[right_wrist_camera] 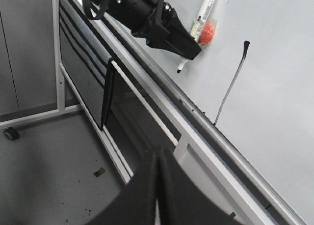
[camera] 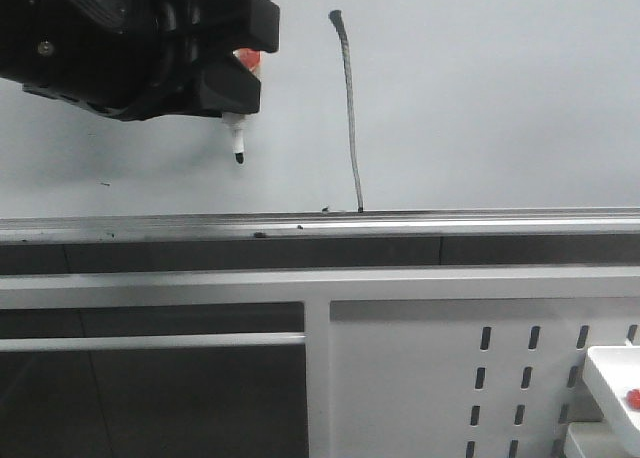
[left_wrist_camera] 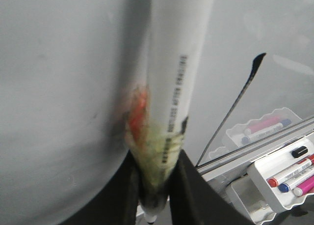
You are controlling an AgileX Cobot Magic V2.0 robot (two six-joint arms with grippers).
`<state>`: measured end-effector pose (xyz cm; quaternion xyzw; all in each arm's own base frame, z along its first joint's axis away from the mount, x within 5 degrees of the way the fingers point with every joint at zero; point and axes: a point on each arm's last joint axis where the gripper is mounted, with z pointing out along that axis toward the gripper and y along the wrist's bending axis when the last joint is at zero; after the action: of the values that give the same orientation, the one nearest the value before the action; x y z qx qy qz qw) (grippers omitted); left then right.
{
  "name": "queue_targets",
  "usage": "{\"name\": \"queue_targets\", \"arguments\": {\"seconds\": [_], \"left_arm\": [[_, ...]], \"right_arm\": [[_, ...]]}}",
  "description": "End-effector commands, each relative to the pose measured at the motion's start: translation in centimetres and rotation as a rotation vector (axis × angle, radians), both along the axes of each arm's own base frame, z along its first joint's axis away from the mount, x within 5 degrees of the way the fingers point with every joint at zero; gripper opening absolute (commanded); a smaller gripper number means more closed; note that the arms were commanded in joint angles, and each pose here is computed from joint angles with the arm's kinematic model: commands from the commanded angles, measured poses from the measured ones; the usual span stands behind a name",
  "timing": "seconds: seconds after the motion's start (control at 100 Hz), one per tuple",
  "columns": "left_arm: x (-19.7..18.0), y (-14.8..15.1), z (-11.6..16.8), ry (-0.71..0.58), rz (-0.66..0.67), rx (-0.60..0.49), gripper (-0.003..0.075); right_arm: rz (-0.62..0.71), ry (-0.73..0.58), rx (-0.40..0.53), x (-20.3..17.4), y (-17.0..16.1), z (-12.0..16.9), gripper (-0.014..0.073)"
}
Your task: Write number 1 on whiteboard
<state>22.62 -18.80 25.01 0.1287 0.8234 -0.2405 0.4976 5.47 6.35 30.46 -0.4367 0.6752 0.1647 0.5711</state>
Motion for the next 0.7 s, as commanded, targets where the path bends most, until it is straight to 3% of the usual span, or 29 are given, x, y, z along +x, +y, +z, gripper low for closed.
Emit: {"name": "queue_targets", "arguments": {"seconds": [0.0, 0.69], "left_arm": [[1.40, 0.64, 3.53, -0.161, 0.111, -0.138, -0.0020], [1.97, 1.26, 3.66, -0.162, 0.137, -0.138, -0.0019]], "right_arm": [[-0.023, -0.058, 0.066, 0.22, -0.03, 1.35, -0.0048], [-0.021, -0.052, 0.072, 0.20, -0.01, 1.35, -0.0048]]}}
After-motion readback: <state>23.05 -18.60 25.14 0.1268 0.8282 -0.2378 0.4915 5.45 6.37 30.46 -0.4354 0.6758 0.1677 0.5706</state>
